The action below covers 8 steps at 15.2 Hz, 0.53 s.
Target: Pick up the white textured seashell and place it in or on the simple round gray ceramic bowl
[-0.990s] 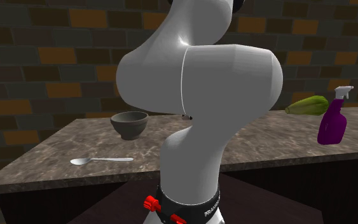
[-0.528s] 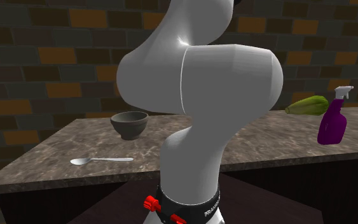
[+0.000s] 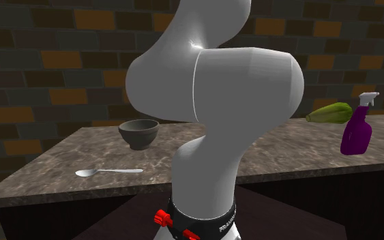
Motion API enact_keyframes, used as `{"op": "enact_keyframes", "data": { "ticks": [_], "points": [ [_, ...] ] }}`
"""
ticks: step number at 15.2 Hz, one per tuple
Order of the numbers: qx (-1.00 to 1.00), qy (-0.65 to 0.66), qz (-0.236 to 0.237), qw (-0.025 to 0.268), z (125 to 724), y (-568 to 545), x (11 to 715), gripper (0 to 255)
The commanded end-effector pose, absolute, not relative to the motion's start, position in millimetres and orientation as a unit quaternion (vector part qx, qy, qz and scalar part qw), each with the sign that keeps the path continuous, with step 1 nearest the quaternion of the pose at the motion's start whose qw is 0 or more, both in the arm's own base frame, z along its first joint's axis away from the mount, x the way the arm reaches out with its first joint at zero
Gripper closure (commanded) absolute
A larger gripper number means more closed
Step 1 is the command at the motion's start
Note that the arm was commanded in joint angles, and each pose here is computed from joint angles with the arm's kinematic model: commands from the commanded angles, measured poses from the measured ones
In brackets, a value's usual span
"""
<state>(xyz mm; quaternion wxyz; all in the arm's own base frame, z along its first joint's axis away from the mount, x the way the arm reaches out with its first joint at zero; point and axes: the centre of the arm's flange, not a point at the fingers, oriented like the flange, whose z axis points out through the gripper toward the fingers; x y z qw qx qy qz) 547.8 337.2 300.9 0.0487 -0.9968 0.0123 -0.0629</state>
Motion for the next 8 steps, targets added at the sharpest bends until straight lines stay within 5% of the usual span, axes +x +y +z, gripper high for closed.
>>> {"op": "enact_keyframes", "data": {
  "ticks": [1,8],
  "points": [
    [-0.997,0.012,-0.063,0.049,310,338,548,255],
    [-0.997,0.012,-0.063,0.049,347,338,548,255]
  ]
}}
